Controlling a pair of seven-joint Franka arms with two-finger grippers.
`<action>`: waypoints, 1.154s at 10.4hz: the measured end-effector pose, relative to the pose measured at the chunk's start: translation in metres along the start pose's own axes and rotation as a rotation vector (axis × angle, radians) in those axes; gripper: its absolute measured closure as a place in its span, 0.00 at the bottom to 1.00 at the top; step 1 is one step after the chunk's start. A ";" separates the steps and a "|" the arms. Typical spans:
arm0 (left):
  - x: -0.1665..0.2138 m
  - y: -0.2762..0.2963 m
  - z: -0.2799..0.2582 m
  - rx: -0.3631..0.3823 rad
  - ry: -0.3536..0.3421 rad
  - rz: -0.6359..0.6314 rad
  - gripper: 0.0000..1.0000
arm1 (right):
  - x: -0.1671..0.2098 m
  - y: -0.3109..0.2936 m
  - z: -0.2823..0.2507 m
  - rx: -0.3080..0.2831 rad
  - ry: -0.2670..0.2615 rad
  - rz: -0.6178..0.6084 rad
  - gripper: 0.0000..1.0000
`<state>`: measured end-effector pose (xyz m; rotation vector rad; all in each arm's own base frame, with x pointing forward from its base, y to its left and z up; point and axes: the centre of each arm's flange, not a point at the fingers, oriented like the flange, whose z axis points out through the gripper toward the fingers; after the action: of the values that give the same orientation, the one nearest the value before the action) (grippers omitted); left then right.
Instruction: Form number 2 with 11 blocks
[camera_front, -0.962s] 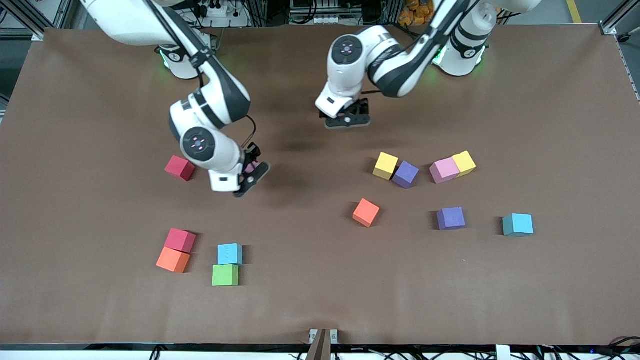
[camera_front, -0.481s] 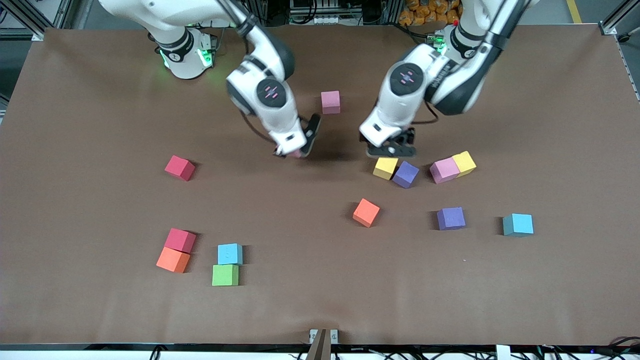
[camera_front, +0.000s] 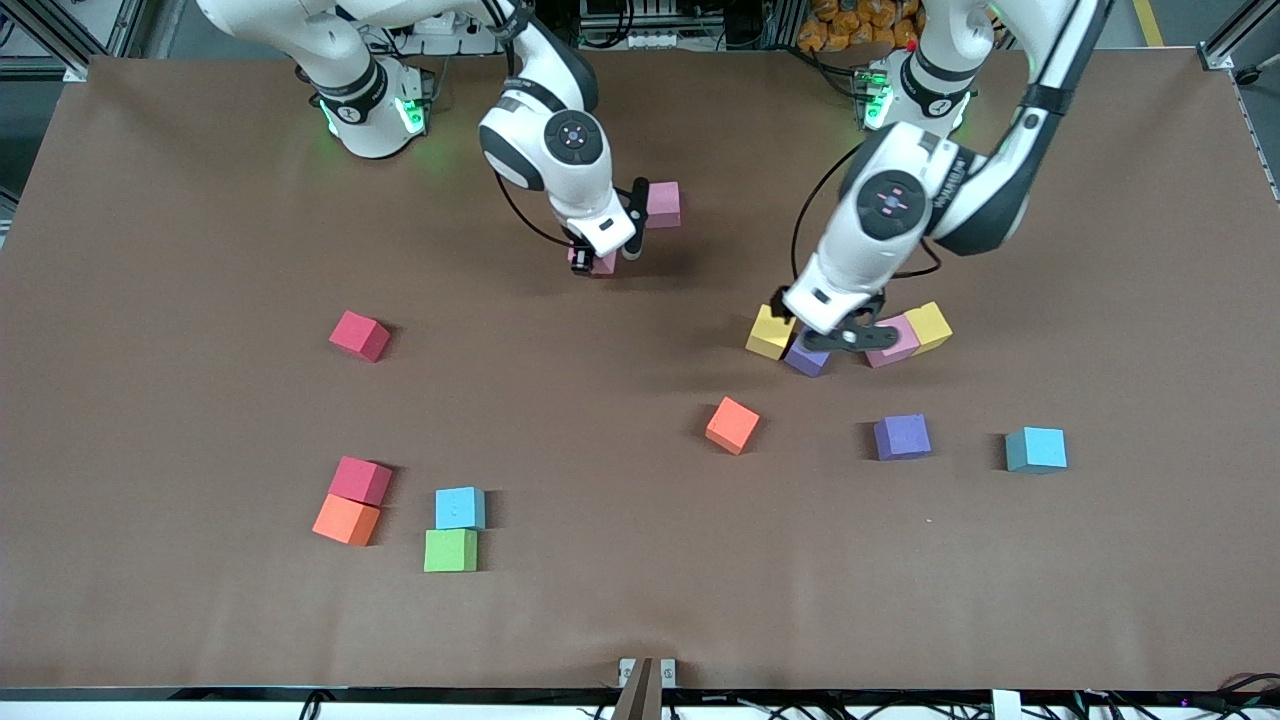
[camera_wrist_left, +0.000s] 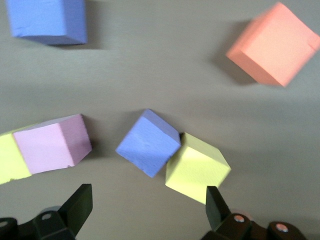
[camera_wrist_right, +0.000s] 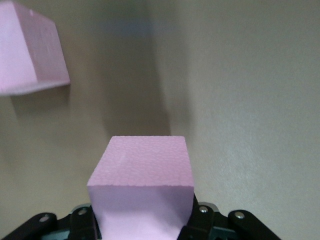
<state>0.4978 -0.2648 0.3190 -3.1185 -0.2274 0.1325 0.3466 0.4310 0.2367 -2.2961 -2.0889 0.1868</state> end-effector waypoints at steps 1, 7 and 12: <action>0.003 -0.004 0.000 -0.006 -0.006 -0.102 0.00 | -0.002 -0.002 0.001 -0.002 -0.002 -0.023 0.41; -0.003 0.003 0.001 -0.039 -0.053 -0.588 0.00 | 0.030 -0.088 0.025 -0.066 -0.077 -0.122 0.41; -0.029 0.020 0.026 -0.060 -0.033 -0.937 0.00 | 0.036 -0.104 0.030 -0.114 -0.080 -0.079 0.41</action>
<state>0.4702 -0.2887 0.2953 -2.6960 -1.6265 0.1542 0.2431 0.4751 0.2149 -2.2987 -2.2819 0.1630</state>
